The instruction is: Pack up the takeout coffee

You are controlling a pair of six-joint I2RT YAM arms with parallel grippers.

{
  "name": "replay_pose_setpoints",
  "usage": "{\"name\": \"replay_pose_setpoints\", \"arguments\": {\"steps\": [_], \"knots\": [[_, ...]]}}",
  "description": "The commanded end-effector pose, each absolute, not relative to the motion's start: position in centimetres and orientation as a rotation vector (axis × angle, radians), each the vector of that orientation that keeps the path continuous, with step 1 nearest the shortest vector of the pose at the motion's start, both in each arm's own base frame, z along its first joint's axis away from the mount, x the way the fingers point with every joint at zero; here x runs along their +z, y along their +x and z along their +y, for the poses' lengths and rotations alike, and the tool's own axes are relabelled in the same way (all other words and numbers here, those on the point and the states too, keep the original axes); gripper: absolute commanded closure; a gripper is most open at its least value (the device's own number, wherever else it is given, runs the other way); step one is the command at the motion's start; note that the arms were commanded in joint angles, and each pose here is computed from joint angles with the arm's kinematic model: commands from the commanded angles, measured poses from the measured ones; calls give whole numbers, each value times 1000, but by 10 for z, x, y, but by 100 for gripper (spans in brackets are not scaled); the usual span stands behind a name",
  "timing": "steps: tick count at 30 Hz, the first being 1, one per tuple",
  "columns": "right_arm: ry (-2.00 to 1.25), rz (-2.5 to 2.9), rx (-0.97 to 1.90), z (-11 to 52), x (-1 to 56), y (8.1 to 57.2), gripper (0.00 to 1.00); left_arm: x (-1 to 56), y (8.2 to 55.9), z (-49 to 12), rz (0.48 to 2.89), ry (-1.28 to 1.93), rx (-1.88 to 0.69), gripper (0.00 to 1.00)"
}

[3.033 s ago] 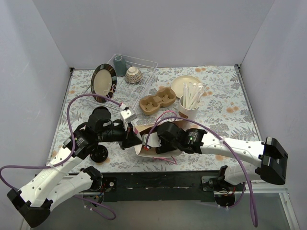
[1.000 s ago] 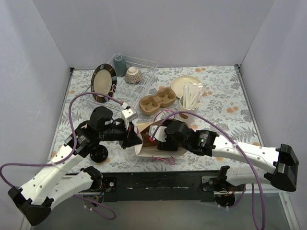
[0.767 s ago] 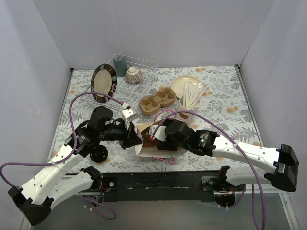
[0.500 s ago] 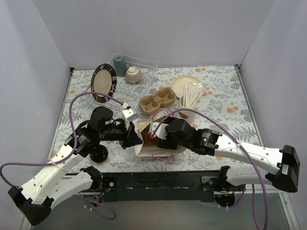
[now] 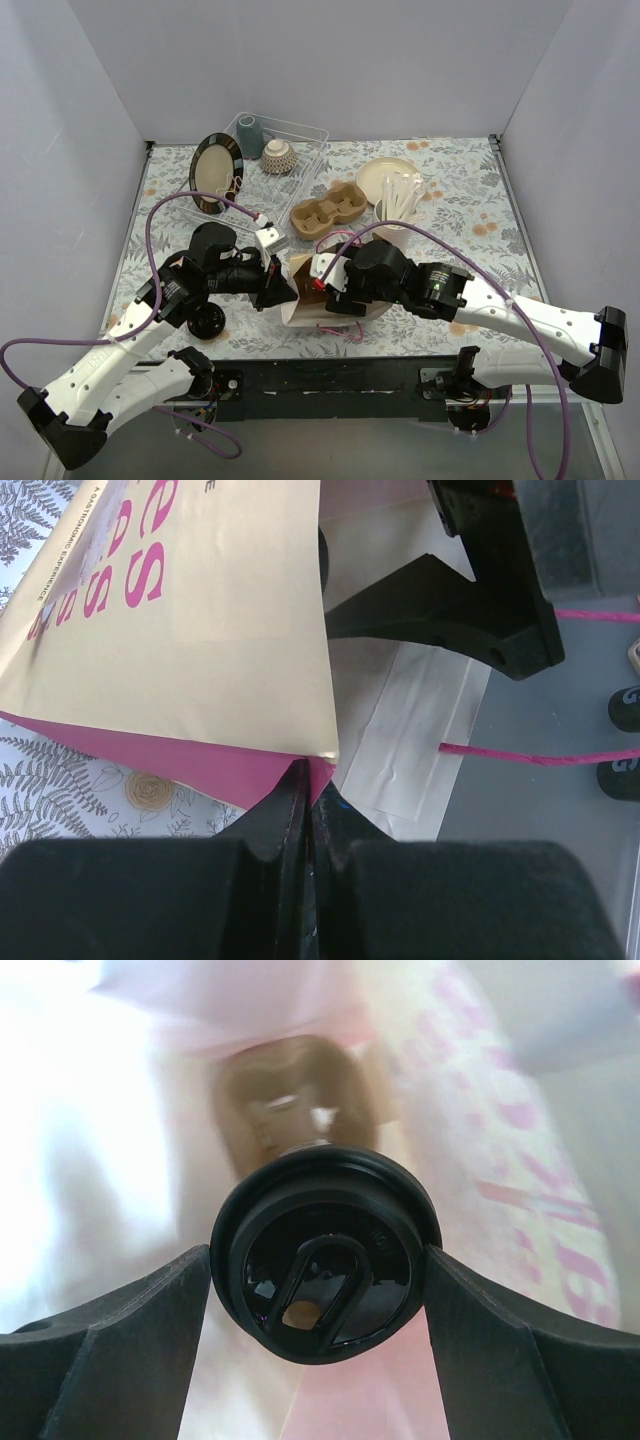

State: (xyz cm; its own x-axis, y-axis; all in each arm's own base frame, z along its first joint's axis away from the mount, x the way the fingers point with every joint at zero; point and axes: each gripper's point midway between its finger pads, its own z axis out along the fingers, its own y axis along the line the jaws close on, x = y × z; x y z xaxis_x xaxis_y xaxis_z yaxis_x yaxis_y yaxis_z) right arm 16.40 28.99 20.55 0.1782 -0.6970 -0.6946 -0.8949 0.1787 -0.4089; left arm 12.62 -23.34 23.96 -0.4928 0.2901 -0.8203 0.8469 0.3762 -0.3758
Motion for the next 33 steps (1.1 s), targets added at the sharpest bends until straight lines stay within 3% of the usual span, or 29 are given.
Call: {"name": "replay_pose_setpoints", "arguments": {"steps": [1, 9, 33], "knots": [[-1642, 1573, 424, 294, 214, 141, 38, 248, 125, -234, 1958, 999, -1080, 100], [-1805, 1605, 457, 290, 185, 125, 39, 252, 126, -236, 1954, 1001, -1086, 100], [-1738, 1529, 101, 303, 152, 186, 40, 255, 124, -237, 1972, 971, -1111, 100]]}}
